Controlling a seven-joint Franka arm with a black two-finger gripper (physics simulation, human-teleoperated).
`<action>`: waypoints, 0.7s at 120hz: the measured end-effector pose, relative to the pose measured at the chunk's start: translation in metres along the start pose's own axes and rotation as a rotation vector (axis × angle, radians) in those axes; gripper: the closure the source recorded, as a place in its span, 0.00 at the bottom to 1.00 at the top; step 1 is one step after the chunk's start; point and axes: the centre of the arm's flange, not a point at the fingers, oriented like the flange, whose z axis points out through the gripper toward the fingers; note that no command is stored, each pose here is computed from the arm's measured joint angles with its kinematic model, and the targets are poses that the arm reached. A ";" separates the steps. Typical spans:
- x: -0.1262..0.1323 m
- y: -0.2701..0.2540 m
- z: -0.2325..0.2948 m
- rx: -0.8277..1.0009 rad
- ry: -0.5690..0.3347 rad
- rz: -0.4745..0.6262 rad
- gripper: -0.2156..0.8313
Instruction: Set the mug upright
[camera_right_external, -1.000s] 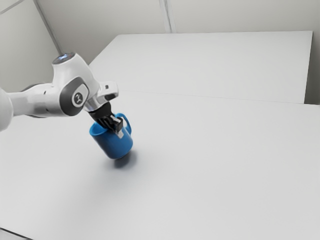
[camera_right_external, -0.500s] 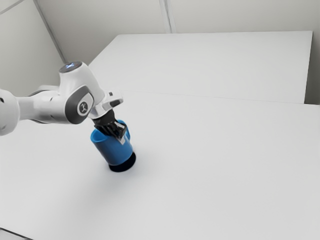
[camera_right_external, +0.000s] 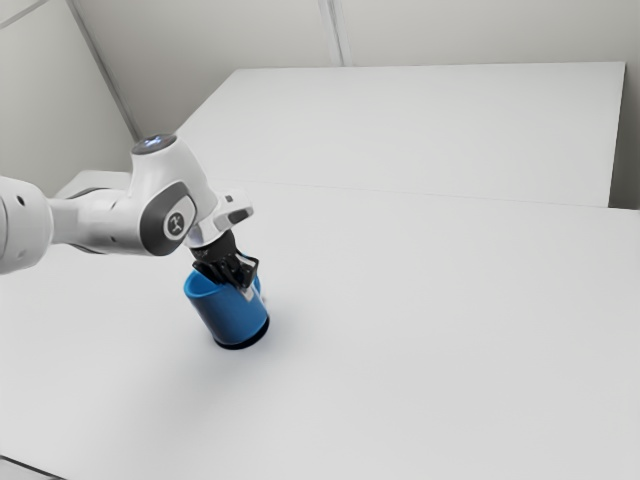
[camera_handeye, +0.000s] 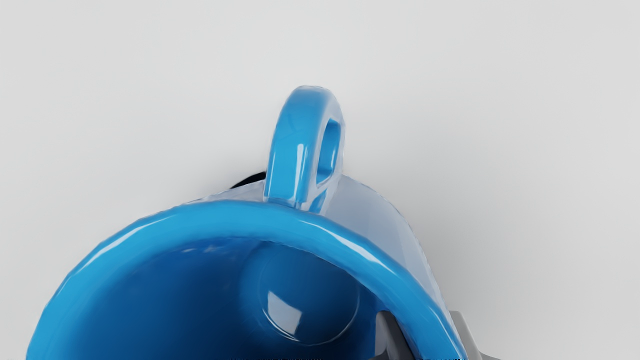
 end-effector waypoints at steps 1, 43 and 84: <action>0.000 0.000 0.000 0.000 0.000 -0.001 0.95; 0.000 0.011 -0.012 -0.024 0.022 0.015 0.48; 0.019 0.015 -0.063 -0.036 0.052 0.035 0.28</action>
